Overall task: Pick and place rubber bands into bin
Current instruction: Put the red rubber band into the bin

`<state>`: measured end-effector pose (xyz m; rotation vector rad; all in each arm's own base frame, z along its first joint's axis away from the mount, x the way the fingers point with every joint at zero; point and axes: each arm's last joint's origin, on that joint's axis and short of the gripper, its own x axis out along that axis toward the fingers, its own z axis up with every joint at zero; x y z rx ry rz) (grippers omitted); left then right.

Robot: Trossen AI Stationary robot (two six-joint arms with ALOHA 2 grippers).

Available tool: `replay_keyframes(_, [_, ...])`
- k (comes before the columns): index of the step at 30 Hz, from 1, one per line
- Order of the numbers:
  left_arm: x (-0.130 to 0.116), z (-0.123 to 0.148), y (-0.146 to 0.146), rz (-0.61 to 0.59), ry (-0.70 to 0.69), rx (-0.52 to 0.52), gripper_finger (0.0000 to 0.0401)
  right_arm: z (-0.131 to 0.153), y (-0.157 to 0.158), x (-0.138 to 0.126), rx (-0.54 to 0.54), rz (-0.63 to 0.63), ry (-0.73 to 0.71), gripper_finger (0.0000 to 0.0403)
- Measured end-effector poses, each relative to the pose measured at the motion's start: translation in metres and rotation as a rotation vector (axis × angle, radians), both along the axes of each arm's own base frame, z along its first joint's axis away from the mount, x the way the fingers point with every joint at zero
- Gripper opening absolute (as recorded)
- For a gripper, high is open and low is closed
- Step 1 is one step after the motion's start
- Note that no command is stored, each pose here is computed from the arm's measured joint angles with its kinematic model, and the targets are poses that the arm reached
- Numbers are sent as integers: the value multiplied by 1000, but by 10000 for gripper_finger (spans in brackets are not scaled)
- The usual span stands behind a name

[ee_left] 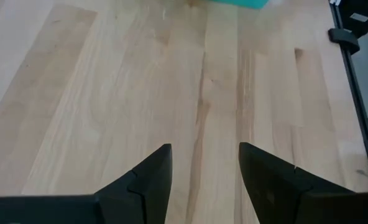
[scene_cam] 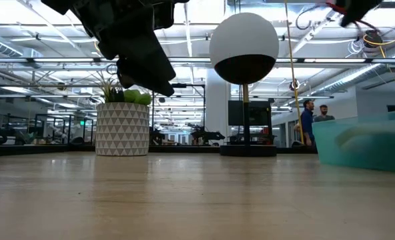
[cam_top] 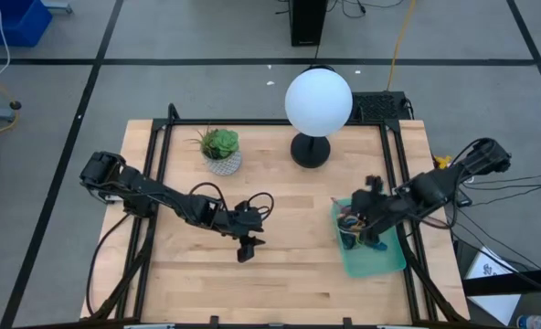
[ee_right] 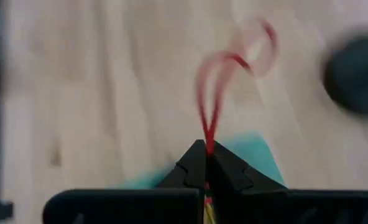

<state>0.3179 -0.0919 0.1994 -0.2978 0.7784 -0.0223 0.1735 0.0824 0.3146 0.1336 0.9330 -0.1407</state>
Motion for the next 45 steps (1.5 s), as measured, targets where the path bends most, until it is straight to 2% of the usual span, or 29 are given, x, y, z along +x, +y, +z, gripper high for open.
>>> replay_keyframes(3, [0, 0, 0, -3, -1, 4, 193, 4, -7, -13, 10, -112, 150, 0])
replay_keyframes(8, [0, 0, 0, -4, -1, 5, 193, -7, -13, -31, 45, -292, 376, 0])
replay_keyframes(11, [0, 0, 0, -3, -1, 5, 193, -18, -13, -33, 55, -384, 460, 0])
replay_keyframes(13, [0, 0, 0, -2, -2, 6, 193, -28, -13, -33, 49, -395, 493, 0])
replay_keyframes(17, [0, 0, 0, 4, -3, 12, 193, -53, -11, -29, 33, -402, 521, 0])
replay_keyframes(21, [0, 0, 0, 4, -3, 11, 193, -83, -8, -27, 71, -394, 548, 0])
replay_keyframes(29, [0, 0, 0, 5, -3, 10, 193, -134, -8, -27, 138, -374, 475, 0])
replay_keyframes(36, [0, 0, 0, 6, -4, 9, 193, -153, -10, -30, 154, -369, 454, 0])
replay_keyframes(41, [0, 0, 1, 17, -8, 20, 193, -155, -10, -31, 150, -367, 459, 4])
replay_keyframes(45, [0, 0, 1, 15, -8, 22, 193, -155, -9, -30, 173, -316, 475, 12])
